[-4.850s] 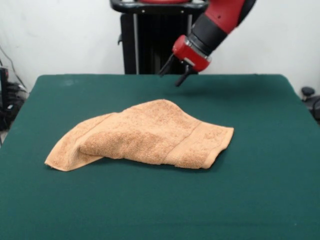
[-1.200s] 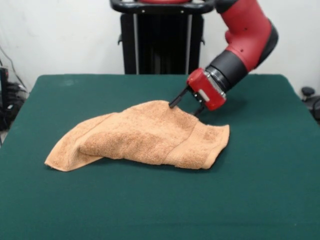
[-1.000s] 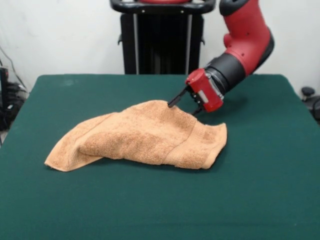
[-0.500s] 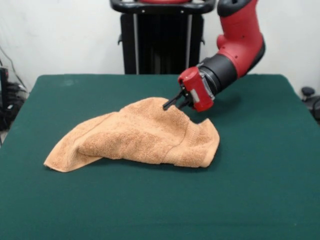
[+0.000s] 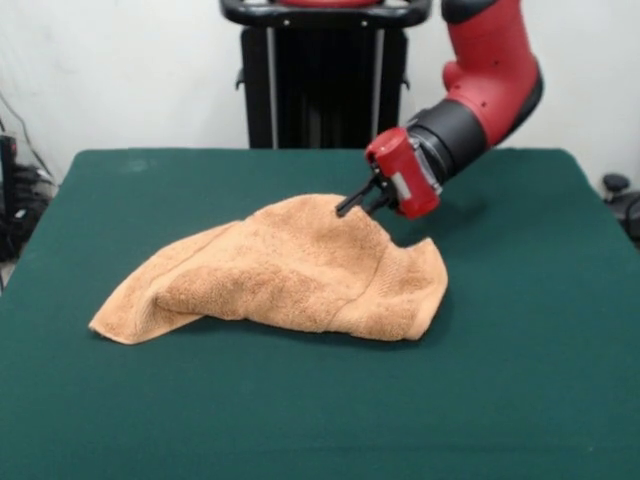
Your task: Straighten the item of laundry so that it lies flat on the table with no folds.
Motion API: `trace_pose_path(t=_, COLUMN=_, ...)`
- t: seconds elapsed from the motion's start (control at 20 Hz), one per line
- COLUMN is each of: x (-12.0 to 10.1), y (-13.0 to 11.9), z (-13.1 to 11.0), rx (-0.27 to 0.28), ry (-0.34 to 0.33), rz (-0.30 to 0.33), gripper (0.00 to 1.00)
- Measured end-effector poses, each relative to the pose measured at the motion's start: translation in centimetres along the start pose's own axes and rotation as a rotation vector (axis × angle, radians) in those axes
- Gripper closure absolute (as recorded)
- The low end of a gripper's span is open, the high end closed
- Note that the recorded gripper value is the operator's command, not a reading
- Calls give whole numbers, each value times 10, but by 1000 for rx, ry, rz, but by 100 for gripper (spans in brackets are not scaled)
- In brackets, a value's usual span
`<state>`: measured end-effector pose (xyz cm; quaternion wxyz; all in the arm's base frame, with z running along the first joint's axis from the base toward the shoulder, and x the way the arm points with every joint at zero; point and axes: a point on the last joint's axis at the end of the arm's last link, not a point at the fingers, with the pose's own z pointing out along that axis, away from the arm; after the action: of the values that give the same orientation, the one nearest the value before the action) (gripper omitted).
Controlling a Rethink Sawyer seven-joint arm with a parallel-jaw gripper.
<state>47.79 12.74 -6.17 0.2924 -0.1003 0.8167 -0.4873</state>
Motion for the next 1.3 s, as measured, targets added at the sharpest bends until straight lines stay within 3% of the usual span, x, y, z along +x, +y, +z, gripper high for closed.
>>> trace_pose_path(t=0.35, x=-21, y=-16, z=-3, rx=-38, ry=-10, rz=18, gripper=100)
trace_pose_path(t=0.65, x=-23, y=-51, z=1, rx=-114, ry=9, rz=3, gripper=100)
trace_pose_path(t=0.95, x=-16, y=-126, z=8, rx=-187, ry=61, rz=6, gripper=100)
trace_pose_path(t=1.0, x=-16, y=-129, z=8, rx=-189, ry=62, rz=7, gripper=100)
trace_pose_path(t=1.1, x=-13, y=-159, z=11, rx=-214, ry=87, rz=20, gripper=100)
trace_pose_path(t=1.3, x=-11, y=-196, z=13, rx=-252, ry=108, rz=46, gripper=100)
